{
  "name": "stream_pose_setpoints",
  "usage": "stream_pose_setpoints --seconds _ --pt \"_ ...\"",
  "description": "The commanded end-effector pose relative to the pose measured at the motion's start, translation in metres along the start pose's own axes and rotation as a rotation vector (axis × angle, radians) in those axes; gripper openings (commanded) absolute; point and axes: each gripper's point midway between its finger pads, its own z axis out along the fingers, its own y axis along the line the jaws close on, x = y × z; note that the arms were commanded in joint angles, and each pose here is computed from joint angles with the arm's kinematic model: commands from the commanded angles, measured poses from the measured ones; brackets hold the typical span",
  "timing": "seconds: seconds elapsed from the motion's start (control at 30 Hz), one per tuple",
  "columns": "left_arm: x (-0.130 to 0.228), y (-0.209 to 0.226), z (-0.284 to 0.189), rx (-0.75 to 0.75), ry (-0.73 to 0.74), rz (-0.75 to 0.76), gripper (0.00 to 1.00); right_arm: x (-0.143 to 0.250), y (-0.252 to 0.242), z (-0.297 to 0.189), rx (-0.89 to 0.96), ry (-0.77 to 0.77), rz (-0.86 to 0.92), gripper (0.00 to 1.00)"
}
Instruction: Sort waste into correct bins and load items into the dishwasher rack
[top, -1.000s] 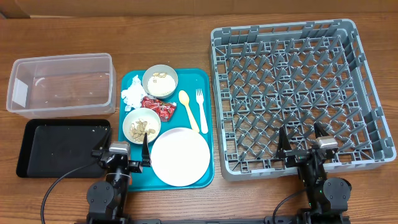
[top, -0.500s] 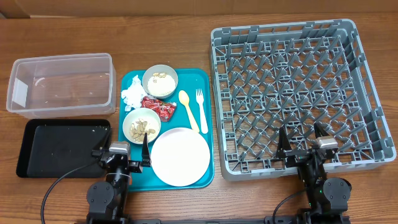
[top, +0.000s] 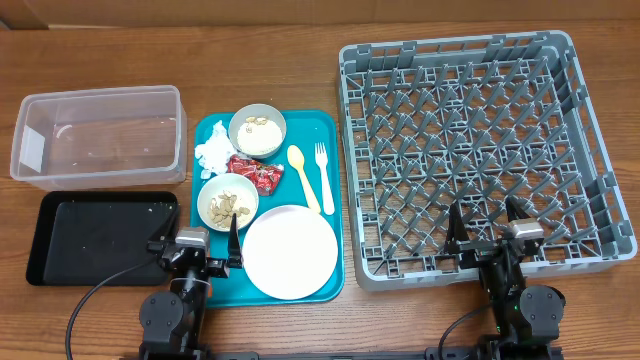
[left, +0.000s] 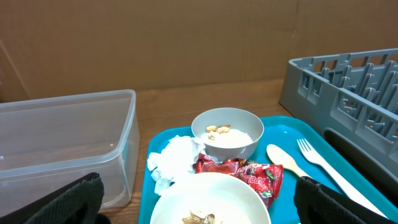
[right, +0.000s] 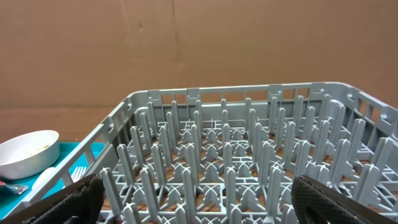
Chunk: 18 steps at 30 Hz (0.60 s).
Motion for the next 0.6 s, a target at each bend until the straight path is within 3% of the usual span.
stream_pose_setpoints --seconds 0.0,0.23,0.57 --pt "0.001 -0.002 0.000 0.006 -0.006 0.020 1.00 0.000 0.009 -0.001 -0.052 -0.008 0.002 1.00" --pt "0.001 -0.002 0.000 0.006 -0.006 0.020 1.00 -0.030 0.019 -0.010 -0.094 -0.016 0.001 1.00" --pt "0.001 -0.002 0.000 0.006 -0.006 0.020 1.00 -0.117 0.042 -0.049 -0.161 0.000 0.127 1.00"
